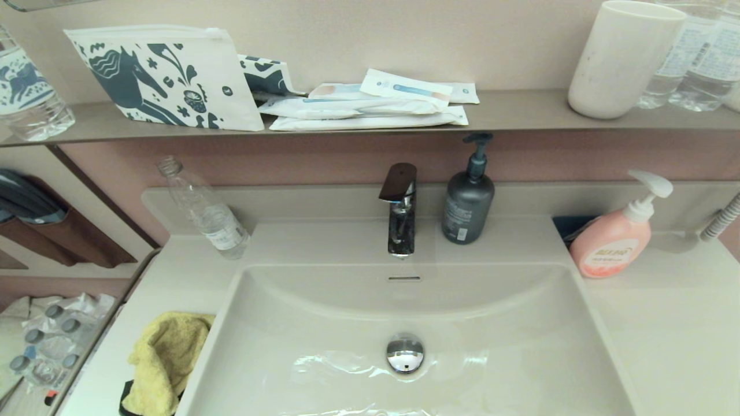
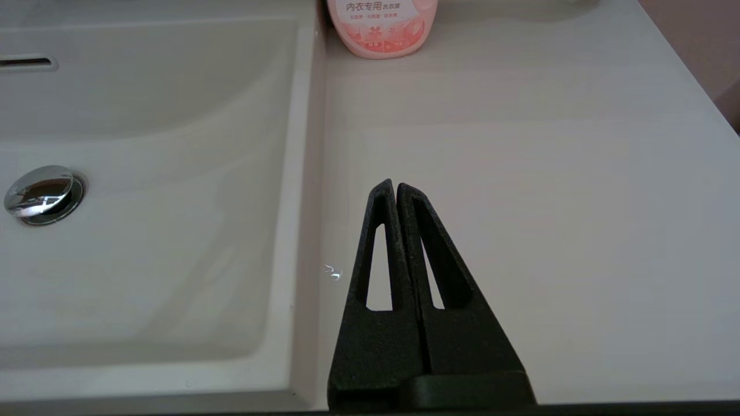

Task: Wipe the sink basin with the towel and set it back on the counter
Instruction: Turn on the faucet

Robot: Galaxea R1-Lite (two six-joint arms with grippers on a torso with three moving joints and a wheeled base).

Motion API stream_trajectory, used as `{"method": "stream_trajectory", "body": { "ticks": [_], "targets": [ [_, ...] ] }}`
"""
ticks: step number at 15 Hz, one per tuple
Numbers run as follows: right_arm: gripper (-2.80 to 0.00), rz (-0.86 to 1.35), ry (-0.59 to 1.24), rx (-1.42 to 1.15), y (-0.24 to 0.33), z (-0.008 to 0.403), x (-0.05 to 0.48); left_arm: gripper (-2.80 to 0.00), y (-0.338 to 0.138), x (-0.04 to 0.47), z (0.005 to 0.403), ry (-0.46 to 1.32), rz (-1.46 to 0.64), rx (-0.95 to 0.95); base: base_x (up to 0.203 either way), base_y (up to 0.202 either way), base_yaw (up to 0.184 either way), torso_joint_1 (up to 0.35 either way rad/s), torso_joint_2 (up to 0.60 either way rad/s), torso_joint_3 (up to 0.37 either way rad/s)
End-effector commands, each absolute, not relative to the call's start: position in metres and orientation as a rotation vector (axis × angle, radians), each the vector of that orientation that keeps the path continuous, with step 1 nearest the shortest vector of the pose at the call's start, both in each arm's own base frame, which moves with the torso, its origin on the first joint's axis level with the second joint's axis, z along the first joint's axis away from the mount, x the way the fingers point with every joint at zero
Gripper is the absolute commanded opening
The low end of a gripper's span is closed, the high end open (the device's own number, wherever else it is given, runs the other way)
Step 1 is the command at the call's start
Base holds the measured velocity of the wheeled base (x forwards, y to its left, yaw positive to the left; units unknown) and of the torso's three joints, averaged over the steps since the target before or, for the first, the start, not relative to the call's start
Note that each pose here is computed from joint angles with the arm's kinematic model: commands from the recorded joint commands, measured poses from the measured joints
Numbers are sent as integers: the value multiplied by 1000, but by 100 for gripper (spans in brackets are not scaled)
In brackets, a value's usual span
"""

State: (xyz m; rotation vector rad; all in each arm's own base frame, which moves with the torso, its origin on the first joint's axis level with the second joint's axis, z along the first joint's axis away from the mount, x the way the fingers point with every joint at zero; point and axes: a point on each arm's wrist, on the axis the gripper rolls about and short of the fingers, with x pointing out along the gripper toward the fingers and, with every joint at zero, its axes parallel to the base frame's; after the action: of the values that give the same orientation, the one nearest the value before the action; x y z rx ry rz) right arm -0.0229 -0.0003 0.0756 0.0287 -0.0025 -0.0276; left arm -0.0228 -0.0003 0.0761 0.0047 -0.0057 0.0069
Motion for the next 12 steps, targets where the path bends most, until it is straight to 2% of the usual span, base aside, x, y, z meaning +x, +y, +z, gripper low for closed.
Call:
{"method": "stream_trajectory", "body": {
  "ticks": [1,12],
  "targets": [
    [-280,-28,-2,29,0,76,-23,-280,0,-23,76,-5,8,5,0,0,0,0,0,0],
    [-280,-19,12,11,0,84,-27,-280,0,-23,76,-5,8,5,0,0,0,0,0,0]
  ]
}}
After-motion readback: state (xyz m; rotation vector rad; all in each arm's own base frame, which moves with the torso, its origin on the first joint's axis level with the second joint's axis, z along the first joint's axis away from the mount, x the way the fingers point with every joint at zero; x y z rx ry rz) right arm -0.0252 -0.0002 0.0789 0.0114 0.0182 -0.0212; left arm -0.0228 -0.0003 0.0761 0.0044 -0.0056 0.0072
